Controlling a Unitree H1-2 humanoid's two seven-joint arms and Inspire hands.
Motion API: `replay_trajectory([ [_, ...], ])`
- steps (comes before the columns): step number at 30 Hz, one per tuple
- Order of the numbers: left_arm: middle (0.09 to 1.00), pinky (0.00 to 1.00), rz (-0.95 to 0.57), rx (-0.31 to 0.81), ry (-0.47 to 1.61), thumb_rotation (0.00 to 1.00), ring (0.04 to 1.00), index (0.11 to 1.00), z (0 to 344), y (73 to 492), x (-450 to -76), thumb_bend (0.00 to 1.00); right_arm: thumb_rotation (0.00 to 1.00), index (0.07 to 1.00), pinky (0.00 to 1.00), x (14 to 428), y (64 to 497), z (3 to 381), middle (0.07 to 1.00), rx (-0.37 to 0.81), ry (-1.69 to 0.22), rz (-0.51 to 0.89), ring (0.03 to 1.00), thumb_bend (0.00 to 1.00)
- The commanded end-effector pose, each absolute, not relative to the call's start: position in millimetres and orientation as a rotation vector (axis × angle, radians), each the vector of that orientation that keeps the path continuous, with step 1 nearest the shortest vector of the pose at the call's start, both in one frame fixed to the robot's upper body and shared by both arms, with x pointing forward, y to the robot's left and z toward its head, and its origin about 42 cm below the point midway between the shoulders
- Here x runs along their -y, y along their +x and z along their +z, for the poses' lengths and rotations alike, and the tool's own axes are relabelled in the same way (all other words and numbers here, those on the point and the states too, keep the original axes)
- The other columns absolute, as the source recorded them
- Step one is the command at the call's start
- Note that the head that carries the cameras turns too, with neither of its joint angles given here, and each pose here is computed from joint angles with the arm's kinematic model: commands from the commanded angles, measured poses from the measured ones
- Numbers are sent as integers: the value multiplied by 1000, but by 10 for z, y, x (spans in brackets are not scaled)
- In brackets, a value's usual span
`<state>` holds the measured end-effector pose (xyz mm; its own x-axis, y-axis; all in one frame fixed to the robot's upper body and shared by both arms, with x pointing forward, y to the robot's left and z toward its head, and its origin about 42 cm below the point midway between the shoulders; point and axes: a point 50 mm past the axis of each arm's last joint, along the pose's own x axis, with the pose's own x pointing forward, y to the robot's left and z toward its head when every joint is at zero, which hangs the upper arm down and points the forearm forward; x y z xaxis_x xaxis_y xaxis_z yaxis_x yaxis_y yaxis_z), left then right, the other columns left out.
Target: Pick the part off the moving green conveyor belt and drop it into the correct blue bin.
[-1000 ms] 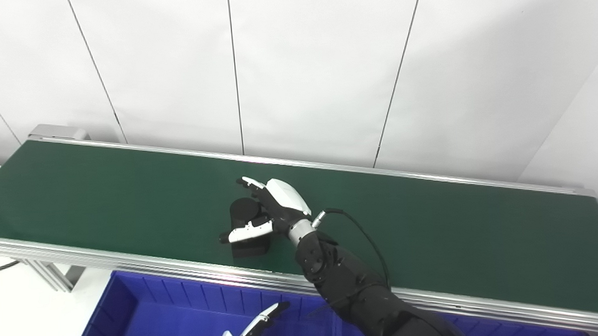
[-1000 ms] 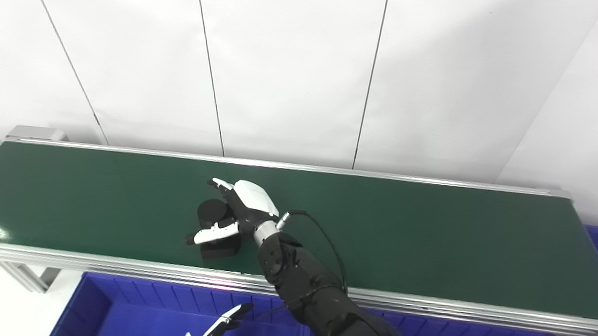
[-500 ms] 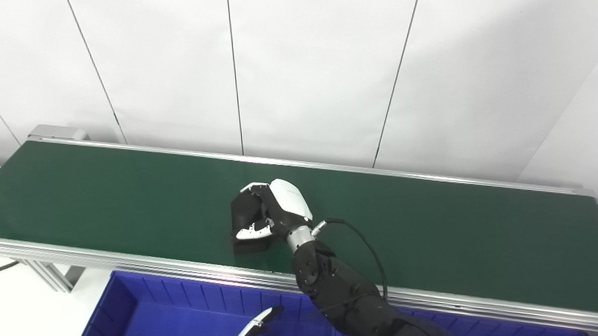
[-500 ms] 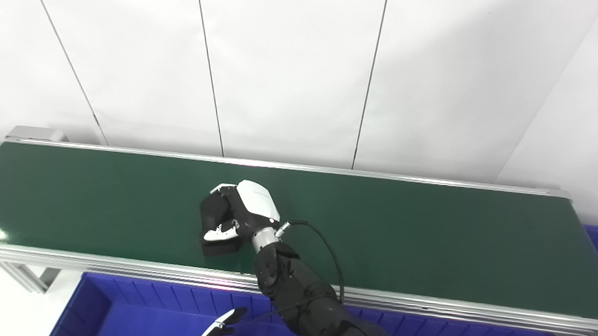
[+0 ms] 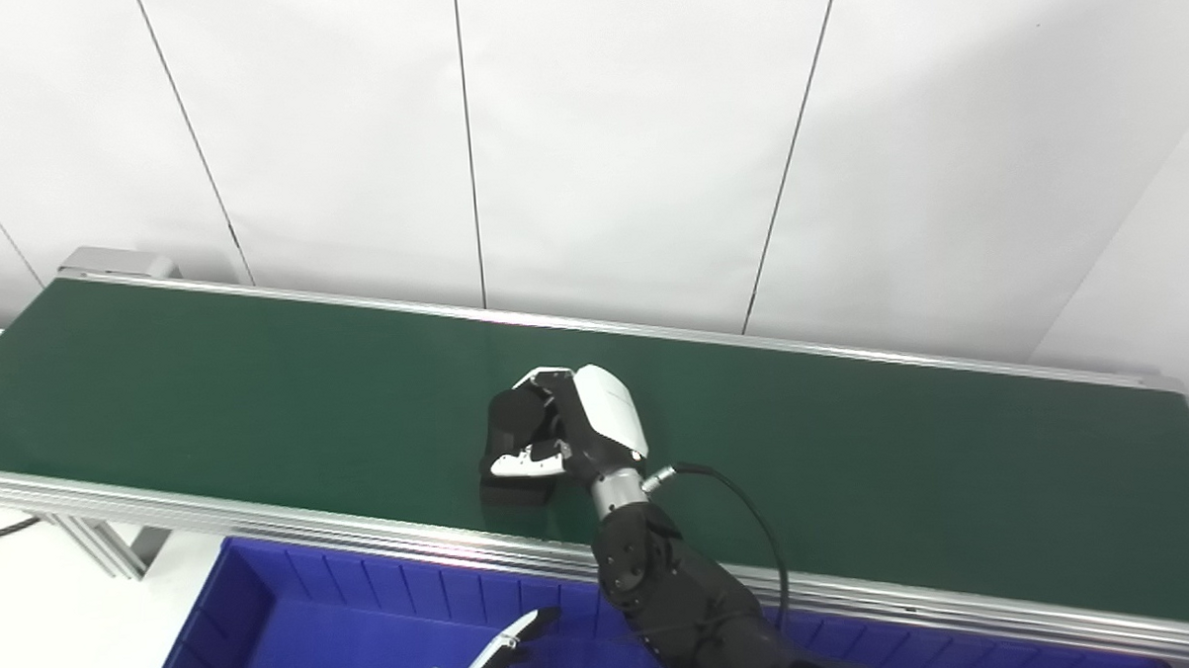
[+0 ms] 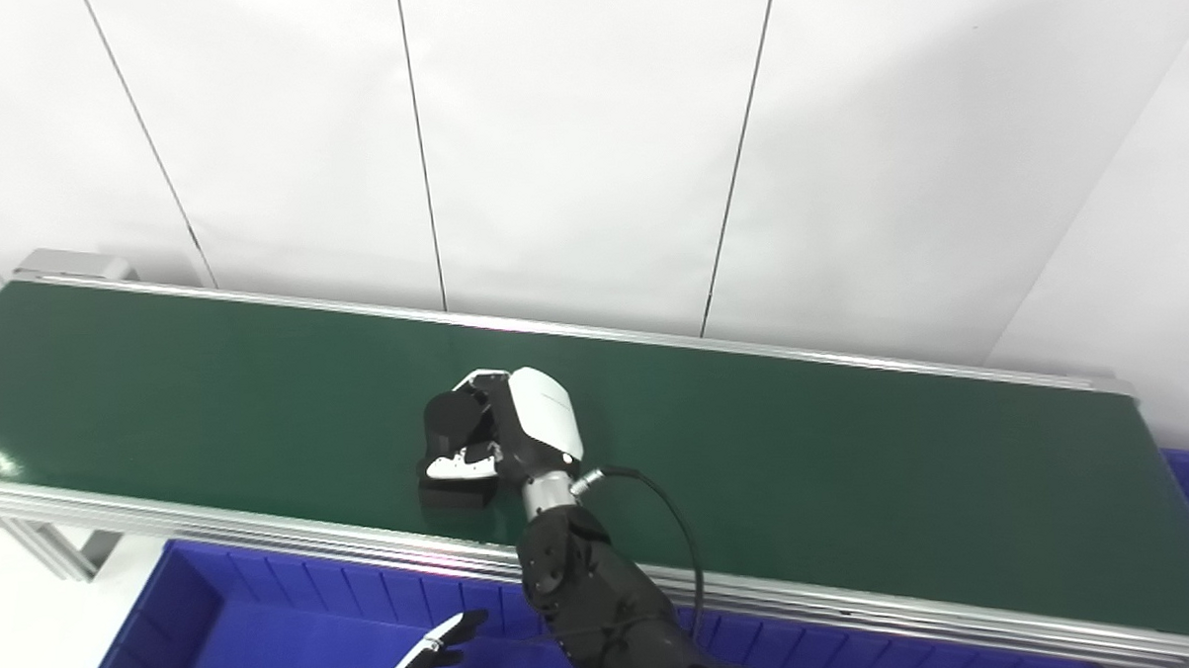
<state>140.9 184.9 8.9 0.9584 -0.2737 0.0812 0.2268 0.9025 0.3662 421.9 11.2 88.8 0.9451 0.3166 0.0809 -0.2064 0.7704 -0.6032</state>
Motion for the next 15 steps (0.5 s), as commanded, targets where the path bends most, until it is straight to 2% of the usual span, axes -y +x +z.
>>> replay_trajectory([
  [1, 907, 810, -258, 184, 333, 549, 877, 881, 185, 1467, -1882, 948, 0, 482, 349, -128, 4283, 1102, 528, 292, -541, 241, 486, 494],
  [8, 906, 838, -265, 192, 339, 571, 884, 885, 205, 1500, -1901, 947, 0, 482, 342, 253, 4081, 1135, 541, 345, -396, 138, 482, 492],
  [15, 908, 861, -272, 200, 330, 576, 892, 899, 232, 1529, -1882, 927, 0, 466, 329, 741, 3612, 1272, 582, 397, -332, 57, 473, 485],
])
